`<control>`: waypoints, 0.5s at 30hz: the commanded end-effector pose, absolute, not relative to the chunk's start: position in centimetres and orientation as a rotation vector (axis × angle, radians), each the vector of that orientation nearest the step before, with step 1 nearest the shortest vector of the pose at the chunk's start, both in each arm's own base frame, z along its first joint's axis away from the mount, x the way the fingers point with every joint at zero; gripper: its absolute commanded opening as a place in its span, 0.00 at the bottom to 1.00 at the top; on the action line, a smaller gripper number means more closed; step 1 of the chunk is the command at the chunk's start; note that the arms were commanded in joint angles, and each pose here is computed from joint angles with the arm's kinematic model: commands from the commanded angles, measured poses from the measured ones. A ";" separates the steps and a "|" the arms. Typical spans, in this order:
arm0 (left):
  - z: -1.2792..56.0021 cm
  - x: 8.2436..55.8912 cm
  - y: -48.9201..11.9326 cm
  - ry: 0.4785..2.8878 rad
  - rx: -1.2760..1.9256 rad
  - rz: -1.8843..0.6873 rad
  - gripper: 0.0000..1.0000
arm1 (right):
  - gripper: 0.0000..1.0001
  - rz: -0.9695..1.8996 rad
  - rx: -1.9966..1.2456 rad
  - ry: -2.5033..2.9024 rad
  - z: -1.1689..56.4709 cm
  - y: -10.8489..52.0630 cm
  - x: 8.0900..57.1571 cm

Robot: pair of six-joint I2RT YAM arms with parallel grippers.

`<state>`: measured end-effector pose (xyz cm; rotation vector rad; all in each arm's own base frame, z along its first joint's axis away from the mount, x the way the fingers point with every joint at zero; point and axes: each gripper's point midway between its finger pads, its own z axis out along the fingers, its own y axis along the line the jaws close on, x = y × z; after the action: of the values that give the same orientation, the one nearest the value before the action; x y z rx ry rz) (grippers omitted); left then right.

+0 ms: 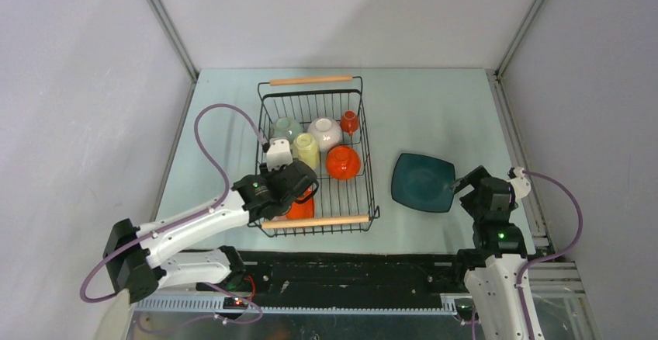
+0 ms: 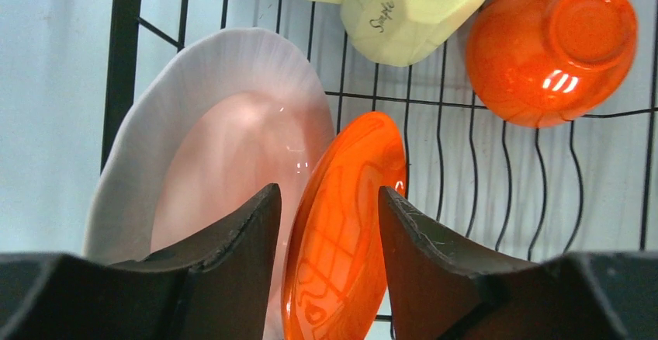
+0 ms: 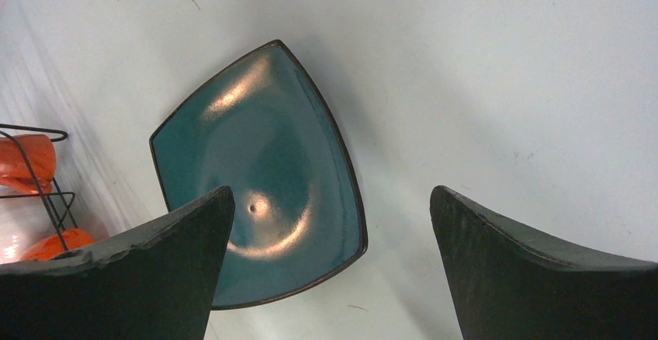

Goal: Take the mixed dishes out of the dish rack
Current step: Pick up the plate from the dish rack.

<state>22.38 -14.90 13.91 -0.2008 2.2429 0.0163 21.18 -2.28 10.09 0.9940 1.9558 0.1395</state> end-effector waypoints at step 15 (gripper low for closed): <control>14.9 23.0 -14.3 2.216 -0.256 0.087 0.18 | 0.99 0.133 1.024 1.915 10.9 -2.6 21.4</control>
<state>22.24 -13.95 12.77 -0.2076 2.2756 0.1438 20.94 -2.33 9.85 1.0176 1.9585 0.1354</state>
